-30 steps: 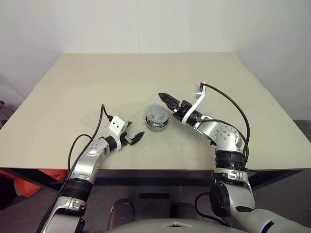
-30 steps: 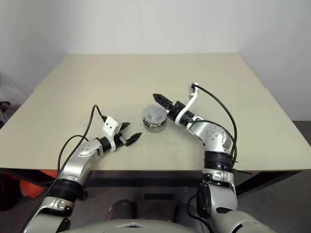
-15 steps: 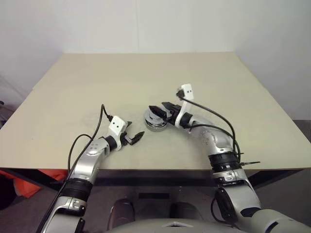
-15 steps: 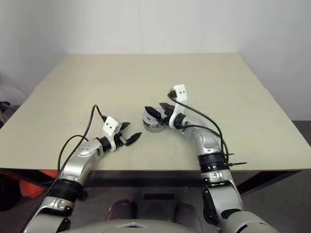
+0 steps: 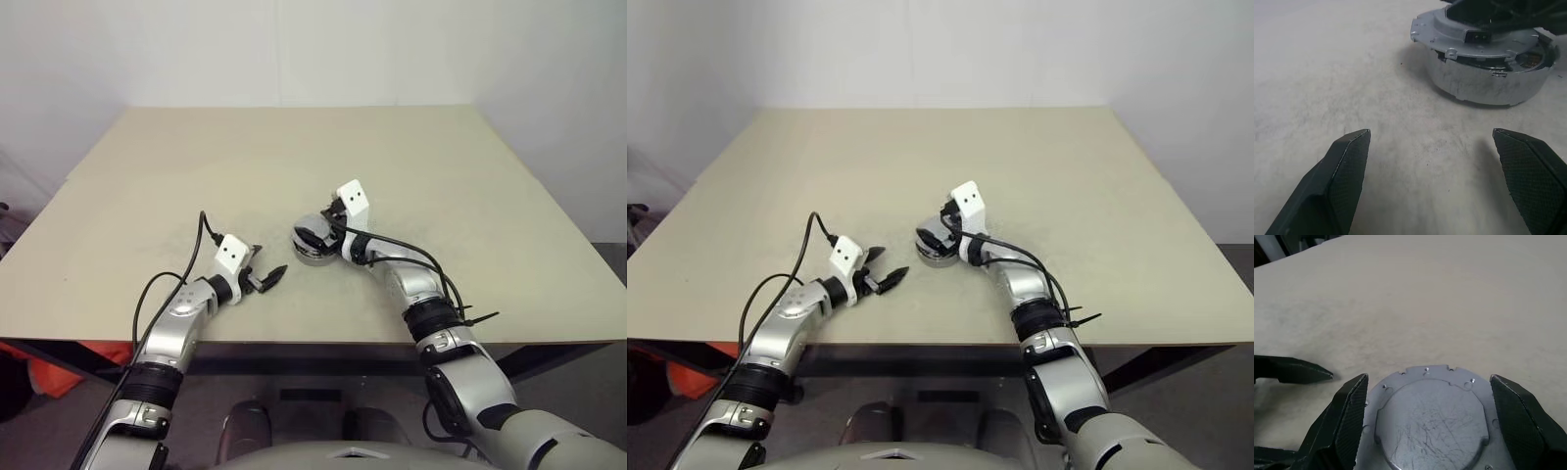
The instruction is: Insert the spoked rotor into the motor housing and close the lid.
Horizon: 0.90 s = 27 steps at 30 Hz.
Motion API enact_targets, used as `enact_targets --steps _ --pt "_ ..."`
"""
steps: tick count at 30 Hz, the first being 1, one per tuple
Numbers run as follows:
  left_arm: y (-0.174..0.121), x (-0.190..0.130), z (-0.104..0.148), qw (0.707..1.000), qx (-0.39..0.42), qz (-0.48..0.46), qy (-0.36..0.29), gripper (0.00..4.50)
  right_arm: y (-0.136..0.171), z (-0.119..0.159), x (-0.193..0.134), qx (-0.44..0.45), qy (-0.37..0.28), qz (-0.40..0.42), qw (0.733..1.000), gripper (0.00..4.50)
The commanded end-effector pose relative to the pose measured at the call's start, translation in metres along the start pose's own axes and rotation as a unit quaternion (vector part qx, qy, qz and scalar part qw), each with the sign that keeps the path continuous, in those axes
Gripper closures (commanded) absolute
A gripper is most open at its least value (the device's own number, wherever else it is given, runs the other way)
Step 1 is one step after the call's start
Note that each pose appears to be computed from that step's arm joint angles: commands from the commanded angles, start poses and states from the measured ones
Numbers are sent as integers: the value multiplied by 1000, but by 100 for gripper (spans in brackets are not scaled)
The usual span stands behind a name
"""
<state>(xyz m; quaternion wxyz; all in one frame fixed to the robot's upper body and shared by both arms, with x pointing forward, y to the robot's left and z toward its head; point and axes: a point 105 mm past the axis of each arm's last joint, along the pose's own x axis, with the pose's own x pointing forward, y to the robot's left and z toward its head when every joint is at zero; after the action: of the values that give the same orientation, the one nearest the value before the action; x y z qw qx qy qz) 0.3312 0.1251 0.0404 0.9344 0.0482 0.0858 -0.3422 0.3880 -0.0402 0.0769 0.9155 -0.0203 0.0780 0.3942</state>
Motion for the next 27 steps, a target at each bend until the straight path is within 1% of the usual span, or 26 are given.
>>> enact_targets --steps 1,3,6,8,9,14,18,20,27 --pt "4 -2 14 1000 15 7 -21 25 2 6 2 -38 -9 7 999 3" --pt "5 -2 14 1000 15 7 -21 25 2 3 2 -49 -3 6 999 3" --pt "6 -2 14 1000 15 8 -21 25 0 -4 1 -73 9 1 997 62" --pt "6 -2 14 1000 16 9 -21 25 -2 -3 0 -73 8 -1 997 129" --pt "6 -2 14 1000 16 9 -21 25 -3 -3 -1 -72 7 -2 997 139" --pt "6 -2 15 1000 15 10 -22 25 -10 5 -4 -61 -5 -10 998 138" --pt "6 -2 15 1000 15 10 -21 25 -15 20 -8 6 -30 0 1000 138" --pt "7 -2 14 1000 15 10 -21 25 -16 23 -10 15 -32 2 999 138" --pt "7 -1 14 1000 15 9 -21 25 -13 11 -15 -11 -7 17 1000 138"
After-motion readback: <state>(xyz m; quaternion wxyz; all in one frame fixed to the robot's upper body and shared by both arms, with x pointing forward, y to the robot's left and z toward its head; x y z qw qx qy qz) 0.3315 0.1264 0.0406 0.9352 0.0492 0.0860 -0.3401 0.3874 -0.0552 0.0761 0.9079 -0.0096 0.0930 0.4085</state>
